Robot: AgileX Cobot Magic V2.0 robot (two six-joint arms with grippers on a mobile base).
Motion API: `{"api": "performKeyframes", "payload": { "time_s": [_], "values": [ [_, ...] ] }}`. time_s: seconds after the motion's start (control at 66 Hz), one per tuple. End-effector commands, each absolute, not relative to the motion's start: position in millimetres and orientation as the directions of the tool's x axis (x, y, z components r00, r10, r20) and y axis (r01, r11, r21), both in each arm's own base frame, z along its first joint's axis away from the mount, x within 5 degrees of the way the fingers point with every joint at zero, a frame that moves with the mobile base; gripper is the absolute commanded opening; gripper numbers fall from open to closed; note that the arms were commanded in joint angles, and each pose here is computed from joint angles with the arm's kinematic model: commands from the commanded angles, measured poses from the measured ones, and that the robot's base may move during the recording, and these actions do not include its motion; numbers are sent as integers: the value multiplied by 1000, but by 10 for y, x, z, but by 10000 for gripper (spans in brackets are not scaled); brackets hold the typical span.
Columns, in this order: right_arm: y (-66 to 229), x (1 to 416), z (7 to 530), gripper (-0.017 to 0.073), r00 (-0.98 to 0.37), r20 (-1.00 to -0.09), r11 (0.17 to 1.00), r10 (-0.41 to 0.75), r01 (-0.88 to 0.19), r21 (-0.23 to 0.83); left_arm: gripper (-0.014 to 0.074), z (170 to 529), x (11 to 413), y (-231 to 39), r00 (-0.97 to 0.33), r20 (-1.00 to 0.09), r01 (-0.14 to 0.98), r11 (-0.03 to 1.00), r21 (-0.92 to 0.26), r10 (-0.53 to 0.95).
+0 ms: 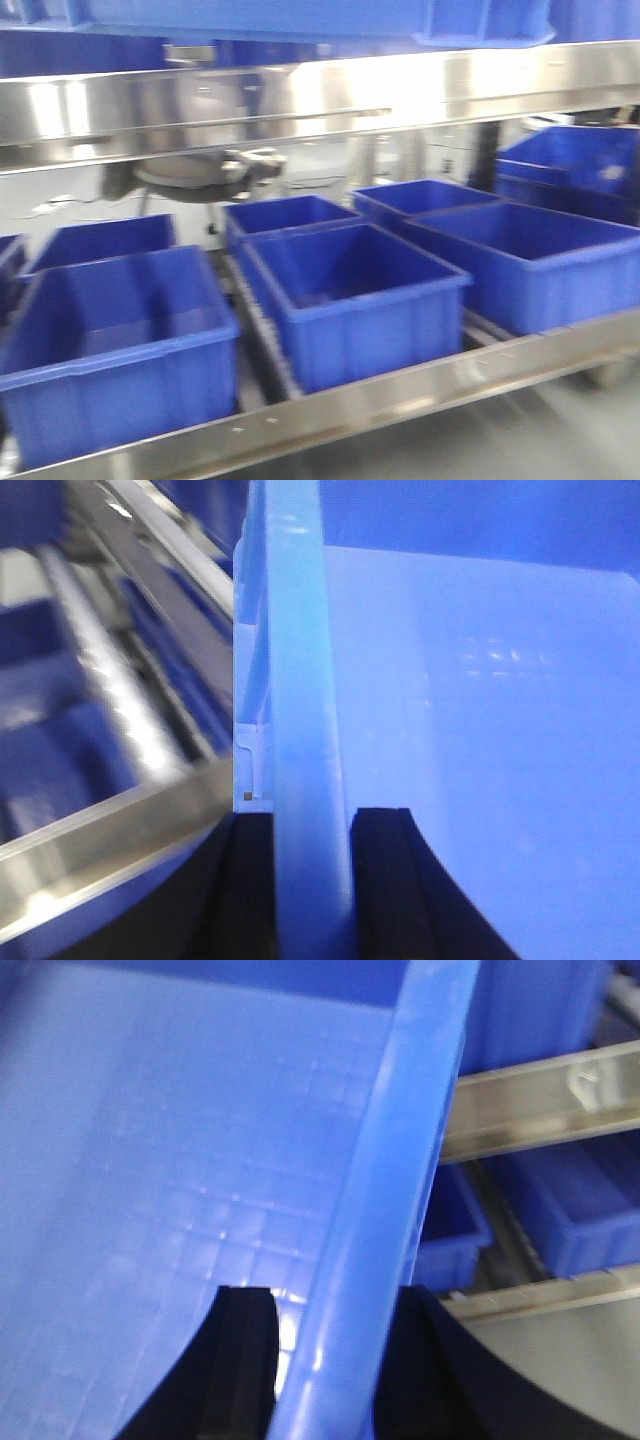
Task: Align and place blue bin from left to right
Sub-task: 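Hold the bin with both grippers and back the base away from the rack, then hold the bin with both grippers while the base turns across the aisle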
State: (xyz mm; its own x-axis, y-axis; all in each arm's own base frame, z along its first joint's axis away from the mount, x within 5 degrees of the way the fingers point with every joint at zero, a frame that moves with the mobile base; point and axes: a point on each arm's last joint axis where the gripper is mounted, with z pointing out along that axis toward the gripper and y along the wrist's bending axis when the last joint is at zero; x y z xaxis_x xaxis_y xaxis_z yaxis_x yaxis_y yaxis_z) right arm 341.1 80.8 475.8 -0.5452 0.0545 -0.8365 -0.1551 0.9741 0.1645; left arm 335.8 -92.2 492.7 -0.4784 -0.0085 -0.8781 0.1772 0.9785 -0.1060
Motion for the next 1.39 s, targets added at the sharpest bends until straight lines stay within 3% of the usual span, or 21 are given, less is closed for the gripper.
{"api": "performKeyframes", "payload": {
  "time_s": [0.0,1.379],
  "values": [
    [794,3397,4918,-70,-446,-890,969,93,-164,183,-111,5427,3279,-967,-111,-982,273,946,-176,-151],
    [794,3397,4918,-70,-446,-890,969,93,-164,183,-111,5427,3279,-967,-111,-982,273,946,-176,-151]
  ]
}}
